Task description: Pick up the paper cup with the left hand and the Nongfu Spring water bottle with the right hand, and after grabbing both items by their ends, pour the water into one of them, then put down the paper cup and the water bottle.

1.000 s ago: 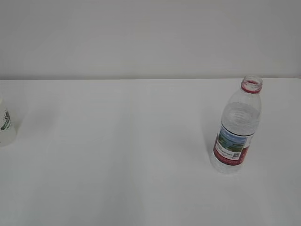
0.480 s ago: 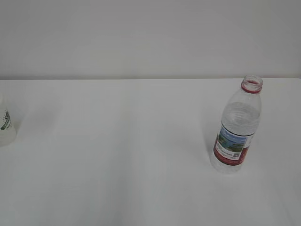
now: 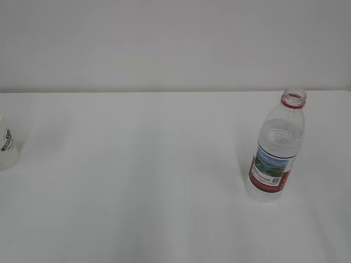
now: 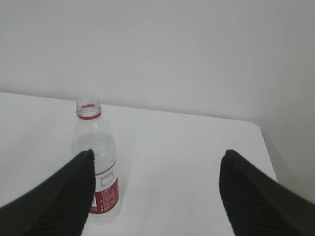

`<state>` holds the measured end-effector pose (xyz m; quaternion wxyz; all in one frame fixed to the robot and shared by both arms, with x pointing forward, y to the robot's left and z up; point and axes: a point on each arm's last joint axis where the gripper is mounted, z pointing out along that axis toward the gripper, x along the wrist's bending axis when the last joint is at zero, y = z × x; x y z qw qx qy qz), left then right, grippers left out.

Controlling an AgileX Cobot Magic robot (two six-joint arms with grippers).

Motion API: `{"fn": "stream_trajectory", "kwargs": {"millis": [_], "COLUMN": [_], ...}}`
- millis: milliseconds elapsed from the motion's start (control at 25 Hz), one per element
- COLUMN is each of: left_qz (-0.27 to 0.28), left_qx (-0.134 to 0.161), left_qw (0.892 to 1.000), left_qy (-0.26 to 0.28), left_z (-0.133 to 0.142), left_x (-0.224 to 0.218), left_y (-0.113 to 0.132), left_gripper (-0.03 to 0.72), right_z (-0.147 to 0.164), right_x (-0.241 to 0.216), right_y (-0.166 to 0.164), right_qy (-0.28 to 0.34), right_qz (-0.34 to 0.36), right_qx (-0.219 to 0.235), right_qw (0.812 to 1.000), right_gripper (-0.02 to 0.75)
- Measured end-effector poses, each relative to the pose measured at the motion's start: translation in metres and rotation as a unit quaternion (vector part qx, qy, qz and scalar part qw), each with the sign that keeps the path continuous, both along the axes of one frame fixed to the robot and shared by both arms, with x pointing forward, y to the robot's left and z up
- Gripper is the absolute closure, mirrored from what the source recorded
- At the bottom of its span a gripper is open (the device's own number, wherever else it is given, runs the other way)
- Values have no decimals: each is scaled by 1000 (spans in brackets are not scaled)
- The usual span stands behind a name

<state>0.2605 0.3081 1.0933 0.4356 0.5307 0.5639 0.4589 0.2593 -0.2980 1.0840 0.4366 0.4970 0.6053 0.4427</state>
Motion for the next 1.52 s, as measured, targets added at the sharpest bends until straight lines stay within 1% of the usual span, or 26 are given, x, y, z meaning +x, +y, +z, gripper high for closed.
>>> {"fn": "stream_trajectory", "kwargs": {"millis": [240,440,640,880,1120,1400,1520], "left_qz": [-6,-10,-11,-15,-25,-36,-38], "left_qx": [6,12,24,28,33,34,31], "left_qw": [1000,999,999,999,999,998,999], "left_qy": [-20,-34,-33,-25,-15,-24,-14], "left_z": [9,14,16,15,12,9,5], "left_x": [20,33,48,65,95,121,128], "left_y": [-1,-2,-2,-3,-6,-8,-9], "left_gripper": [140,141,144,145,145,146,146], "right_z": [8,12,14,11,8,11,11], "right_x": [25,37,45,61,78,87,88], "right_y": [4,6,8,16,22,22,22], "right_qy": [-11,-22,-29,-3,10,-8,-11], "right_qz": [4,9,17,52,75,69,67], "right_qx": [1,-15,-19,-22,-26,-31,-31], "right_qw": [1000,1000,999,998,997,997,997], "right_gripper": [147,147,147,147,147,147,147]}}
